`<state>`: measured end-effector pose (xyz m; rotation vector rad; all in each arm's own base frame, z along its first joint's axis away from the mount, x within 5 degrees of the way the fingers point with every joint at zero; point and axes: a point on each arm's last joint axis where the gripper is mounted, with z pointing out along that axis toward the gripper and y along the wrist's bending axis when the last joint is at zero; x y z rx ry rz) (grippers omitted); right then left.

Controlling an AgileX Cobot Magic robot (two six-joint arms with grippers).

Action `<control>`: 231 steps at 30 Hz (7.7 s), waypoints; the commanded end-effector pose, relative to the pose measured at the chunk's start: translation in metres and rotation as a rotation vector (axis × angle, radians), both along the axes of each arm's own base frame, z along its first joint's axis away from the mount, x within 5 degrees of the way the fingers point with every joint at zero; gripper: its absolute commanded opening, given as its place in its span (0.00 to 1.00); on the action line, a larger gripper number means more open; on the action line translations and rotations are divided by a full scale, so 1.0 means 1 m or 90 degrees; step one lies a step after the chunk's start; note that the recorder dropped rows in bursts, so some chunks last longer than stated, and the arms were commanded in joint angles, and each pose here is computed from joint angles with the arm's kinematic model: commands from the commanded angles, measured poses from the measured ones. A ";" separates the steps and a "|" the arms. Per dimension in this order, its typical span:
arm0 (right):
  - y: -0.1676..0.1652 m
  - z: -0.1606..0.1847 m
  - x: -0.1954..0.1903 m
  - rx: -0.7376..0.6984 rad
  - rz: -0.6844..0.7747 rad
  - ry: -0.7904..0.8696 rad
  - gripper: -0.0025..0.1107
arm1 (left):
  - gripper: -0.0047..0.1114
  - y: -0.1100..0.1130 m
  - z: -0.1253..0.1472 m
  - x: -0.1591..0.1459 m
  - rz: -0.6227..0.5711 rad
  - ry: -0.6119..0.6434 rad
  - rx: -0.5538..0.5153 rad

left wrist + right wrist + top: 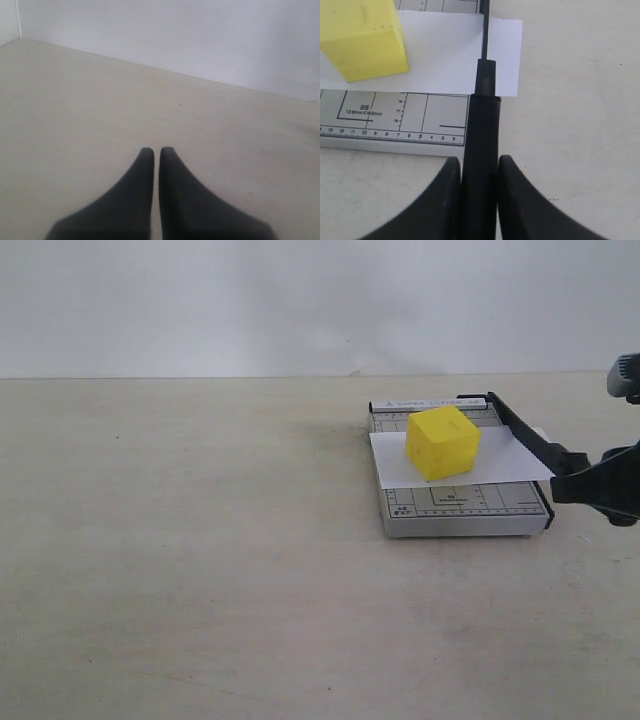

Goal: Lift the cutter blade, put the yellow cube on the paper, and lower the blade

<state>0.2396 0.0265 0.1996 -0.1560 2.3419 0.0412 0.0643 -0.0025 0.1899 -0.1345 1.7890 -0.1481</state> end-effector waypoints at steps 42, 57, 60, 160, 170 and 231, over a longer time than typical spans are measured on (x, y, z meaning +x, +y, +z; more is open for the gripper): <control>0.029 -0.004 -0.005 -0.005 0.101 -0.129 0.42 | 0.08 -0.001 0.000 0.000 -0.003 -0.007 -0.010; 0.035 0.043 0.026 -0.033 0.124 -0.191 0.43 | 0.08 -0.001 0.000 0.000 -0.003 -0.007 -0.010; 0.036 0.048 0.027 -0.031 0.122 -0.172 0.43 | 0.08 -0.001 0.000 0.000 -0.003 -0.007 -0.010; -0.024 0.072 -0.196 0.133 -0.058 -0.455 0.03 | 0.08 0.000 0.001 -0.001 -0.002 -0.015 -0.007; -0.029 0.028 -0.191 0.001 -0.053 -0.317 0.03 | 0.08 0.000 0.001 -0.001 -0.002 -0.015 -0.007; -0.022 -0.020 -0.187 0.085 -0.056 -0.308 0.02 | 0.08 0.001 -0.010 -0.011 -0.001 0.036 0.048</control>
